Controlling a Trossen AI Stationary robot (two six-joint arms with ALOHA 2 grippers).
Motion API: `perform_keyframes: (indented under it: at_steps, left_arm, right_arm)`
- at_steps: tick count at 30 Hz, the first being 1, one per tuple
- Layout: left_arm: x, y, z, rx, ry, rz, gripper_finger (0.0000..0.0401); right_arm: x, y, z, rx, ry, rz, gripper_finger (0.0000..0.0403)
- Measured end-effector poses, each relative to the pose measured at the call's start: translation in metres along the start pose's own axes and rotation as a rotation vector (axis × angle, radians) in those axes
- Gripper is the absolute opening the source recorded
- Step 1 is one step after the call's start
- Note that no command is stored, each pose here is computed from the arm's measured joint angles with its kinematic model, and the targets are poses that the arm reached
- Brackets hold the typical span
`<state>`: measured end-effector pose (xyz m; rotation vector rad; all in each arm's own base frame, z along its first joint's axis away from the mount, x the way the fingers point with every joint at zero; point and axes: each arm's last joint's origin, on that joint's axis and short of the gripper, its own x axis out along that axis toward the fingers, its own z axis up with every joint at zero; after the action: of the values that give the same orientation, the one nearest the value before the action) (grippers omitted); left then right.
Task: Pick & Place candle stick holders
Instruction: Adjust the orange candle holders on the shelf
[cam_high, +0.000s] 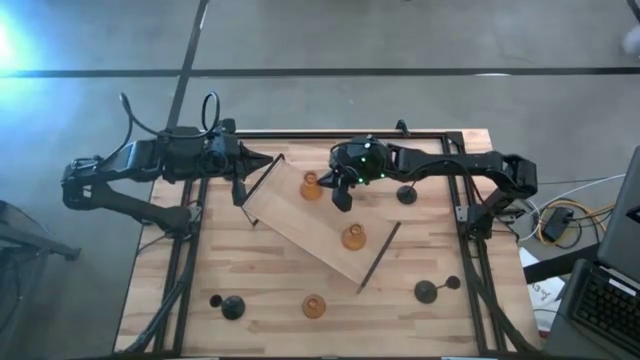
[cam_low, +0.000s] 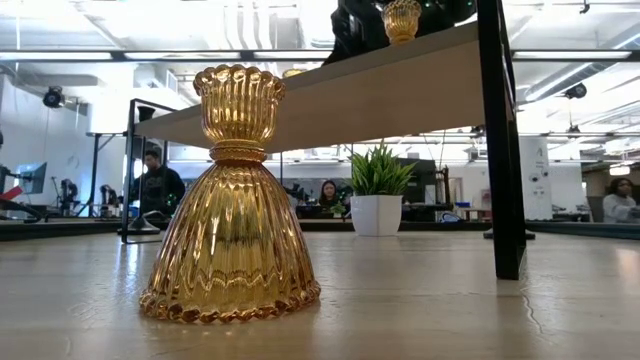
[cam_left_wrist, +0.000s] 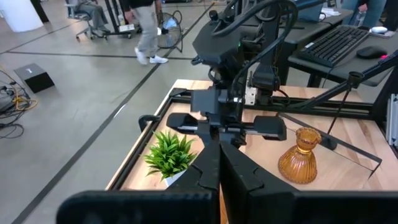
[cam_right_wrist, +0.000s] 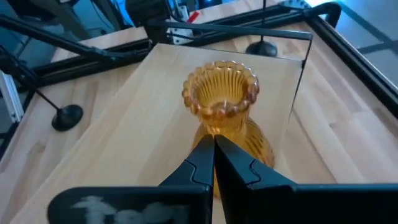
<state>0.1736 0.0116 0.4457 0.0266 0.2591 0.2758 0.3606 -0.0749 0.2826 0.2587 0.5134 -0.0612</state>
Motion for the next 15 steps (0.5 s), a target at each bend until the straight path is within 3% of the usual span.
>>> perform_keyframes:
  at_steps: [9,15]
  left_arm:
    - [0.000,0.000,-0.001,0.000,0.014,-0.001,0.0007]
    - [0.000,0.000,-0.004,-0.016,0.043,-0.006,0.0005]
  right_arm:
    - [0.017,0.001,0.022,-0.034,0.052,0.043,0.0008]
    - [-0.002,0.005,0.029,-0.039,0.182,-0.004,0.0008]
